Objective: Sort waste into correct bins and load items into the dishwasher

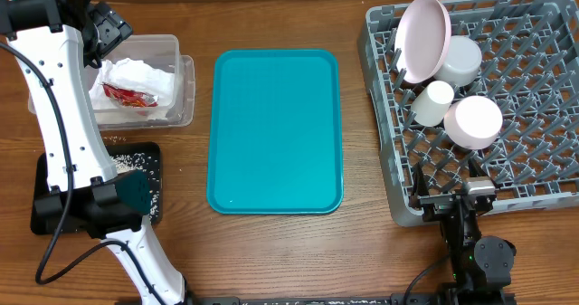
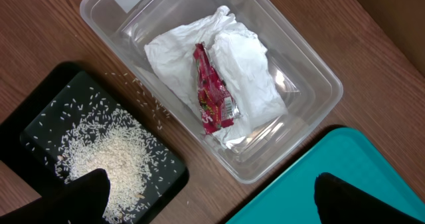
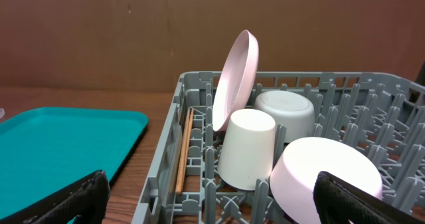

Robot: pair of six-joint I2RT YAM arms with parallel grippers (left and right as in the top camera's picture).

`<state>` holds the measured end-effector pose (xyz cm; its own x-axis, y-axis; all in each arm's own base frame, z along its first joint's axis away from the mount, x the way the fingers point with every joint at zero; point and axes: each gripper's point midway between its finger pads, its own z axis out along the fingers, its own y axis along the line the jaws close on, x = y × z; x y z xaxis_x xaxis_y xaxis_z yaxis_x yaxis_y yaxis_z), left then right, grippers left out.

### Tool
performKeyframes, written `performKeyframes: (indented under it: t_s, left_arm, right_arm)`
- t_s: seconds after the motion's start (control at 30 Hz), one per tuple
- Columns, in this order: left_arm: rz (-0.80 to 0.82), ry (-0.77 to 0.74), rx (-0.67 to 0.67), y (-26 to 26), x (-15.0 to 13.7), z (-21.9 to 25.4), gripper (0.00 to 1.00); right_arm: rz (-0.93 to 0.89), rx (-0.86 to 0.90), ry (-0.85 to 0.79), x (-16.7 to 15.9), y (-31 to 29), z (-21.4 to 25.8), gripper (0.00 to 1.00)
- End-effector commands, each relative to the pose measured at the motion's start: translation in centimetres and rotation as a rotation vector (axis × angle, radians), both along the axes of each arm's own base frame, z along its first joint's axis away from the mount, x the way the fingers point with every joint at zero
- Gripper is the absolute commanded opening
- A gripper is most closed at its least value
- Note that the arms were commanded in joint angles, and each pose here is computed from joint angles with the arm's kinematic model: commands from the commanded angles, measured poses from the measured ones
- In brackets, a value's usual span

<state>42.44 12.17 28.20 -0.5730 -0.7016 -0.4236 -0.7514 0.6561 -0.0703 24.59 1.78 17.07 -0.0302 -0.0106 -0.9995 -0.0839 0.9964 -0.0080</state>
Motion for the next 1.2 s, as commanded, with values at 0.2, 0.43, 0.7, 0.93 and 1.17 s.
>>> performKeyframes:
  t_s: [0.2, 0.43, 0.7, 0.93, 1.17]
  left_arm:
    - [-0.002, -0.027, 0.002, -0.3, 0.0, 0.9, 1.0]
    - [-0.002, -0.027, 0.002, -0.3, 0.0, 0.9, 1.0]
    - [-0.121, 0.028, 0.013, -1.0, -0.5, 0.5, 1.0]
    - [-0.184, 0.032, 0.031, -2.1, -1.0, 1.2, 1.0]
    - [-0.2, -0.011, 0.044, -2.6, -3.3, 1.7, 1.0]
  right_arm:
    - [-0.009, 0.0, -0.007, 0.0, -0.1, -0.1, 1.0]
    - [-0.009, 0.0, -0.007, 0.0, -0.1, -0.1, 1.0]
    - [-0.009, 0.0, -0.007, 0.0, -0.1, -0.1, 1.0]
    - [-0.009, 0.0, -0.007, 0.0, -0.1, -0.1, 1.0]
    - [-0.009, 0.0, -0.007, 0.0, -0.1, -0.1, 1.0]
